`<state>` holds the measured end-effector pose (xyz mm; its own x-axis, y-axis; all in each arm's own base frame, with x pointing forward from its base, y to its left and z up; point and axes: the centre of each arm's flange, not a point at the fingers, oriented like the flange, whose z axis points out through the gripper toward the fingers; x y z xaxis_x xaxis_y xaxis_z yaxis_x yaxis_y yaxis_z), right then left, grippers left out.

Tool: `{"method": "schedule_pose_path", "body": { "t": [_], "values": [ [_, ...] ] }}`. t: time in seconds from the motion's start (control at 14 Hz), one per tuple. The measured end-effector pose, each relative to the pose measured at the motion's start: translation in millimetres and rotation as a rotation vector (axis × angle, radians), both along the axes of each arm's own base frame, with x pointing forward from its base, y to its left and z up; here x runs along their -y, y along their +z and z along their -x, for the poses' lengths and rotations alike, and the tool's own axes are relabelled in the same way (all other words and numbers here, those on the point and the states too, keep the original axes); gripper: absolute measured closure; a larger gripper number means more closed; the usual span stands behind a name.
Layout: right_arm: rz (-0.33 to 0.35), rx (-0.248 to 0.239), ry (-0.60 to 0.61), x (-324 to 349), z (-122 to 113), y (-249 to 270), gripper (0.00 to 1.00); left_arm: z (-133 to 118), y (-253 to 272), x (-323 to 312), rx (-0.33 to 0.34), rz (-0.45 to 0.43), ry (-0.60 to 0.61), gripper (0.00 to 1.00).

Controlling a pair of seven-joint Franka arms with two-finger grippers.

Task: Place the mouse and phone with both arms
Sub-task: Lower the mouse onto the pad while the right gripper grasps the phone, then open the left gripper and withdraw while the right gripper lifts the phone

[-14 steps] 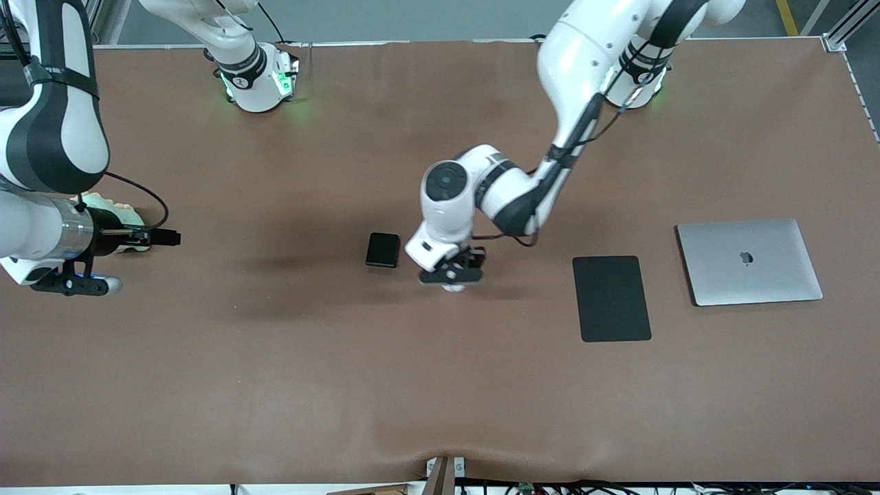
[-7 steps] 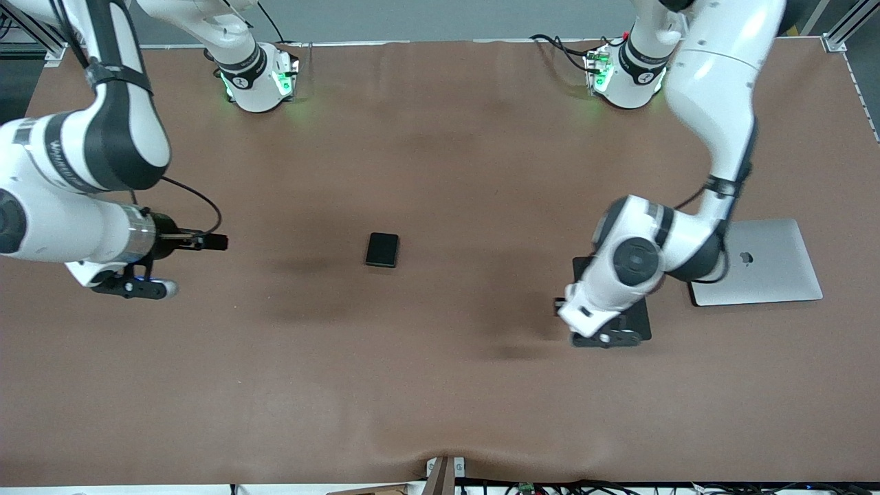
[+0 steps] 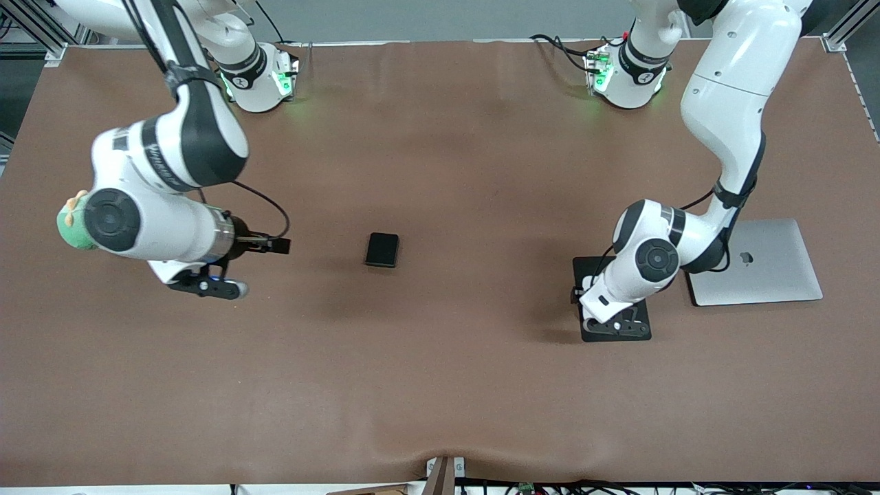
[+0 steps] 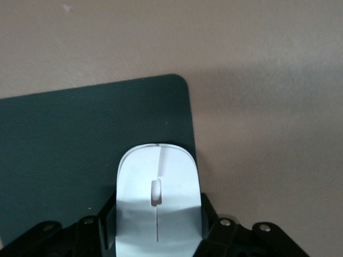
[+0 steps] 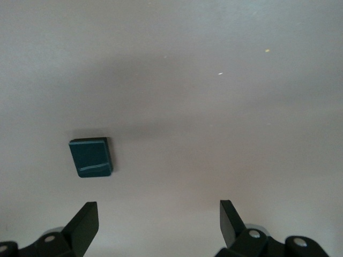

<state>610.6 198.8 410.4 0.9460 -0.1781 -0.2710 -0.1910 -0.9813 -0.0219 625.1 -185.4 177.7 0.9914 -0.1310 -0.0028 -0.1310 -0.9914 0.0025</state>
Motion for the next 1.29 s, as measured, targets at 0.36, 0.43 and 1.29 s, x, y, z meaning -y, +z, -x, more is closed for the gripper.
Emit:
{"method": "schedule_pose_path", "body": {
  "t": [0.36,0.43,1.29],
  "values": [
    [0.004,0.04,-0.024,-50.8,12.5,-42.2,0.0,-16.2,14.9,-46.5,0.028,0.002,-0.015,0.4],
    [0.004,0.05,-0.033,-61.8,15.9,-51.3,0.0,-16.8,14.6,-50.9,0.027,0.002,-0.009,0.4],
    [-0.031,0.162,-0.038,-137.8,62.1,-166.4,0.0,-24.1,64.4,-51.2,0.055,-0.012,-0.006,0.0]
  ]
}}
